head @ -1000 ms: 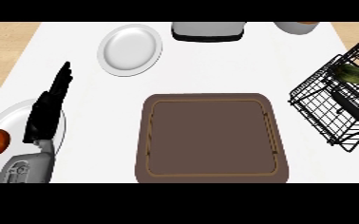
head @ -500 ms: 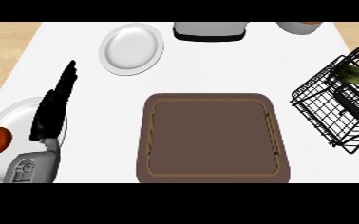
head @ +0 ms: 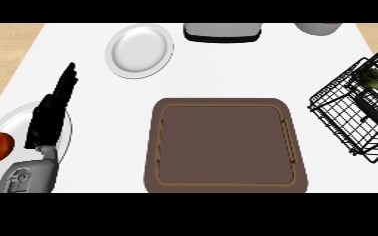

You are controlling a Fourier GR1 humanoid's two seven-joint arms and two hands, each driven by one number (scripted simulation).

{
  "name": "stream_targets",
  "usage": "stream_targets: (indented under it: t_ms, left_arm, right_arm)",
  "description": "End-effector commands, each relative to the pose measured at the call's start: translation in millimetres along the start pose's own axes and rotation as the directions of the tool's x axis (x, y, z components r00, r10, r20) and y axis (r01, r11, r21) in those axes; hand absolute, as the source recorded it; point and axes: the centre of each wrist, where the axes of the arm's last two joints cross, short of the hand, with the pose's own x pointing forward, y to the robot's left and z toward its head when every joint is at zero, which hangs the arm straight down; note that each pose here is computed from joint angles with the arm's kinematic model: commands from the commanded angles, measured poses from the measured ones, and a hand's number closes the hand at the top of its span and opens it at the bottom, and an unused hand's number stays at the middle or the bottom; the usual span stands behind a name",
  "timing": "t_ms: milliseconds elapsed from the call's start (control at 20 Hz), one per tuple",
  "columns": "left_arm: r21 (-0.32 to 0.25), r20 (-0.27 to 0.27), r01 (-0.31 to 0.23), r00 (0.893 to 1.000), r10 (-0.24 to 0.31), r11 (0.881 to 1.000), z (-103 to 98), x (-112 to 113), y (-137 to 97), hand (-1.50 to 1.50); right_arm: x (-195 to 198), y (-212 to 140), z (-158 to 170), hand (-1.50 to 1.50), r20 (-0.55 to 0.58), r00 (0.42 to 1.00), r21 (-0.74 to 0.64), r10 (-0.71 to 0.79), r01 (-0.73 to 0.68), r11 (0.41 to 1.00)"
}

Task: Pick the squash from the tray and place it in the tiered basket

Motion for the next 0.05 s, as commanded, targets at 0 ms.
stream_targets:
  t_ms: [0]
  left_arm:
    - [-0.019,-0.012,-0.022,1.000,0.022,1.000,4.0,-4.5,-4.8,0.00]
  right_arm:
    - [-20.4,-0.4,18.2,-1.50,0.095,0.985,0.092,-0.144,0.135,0.987]
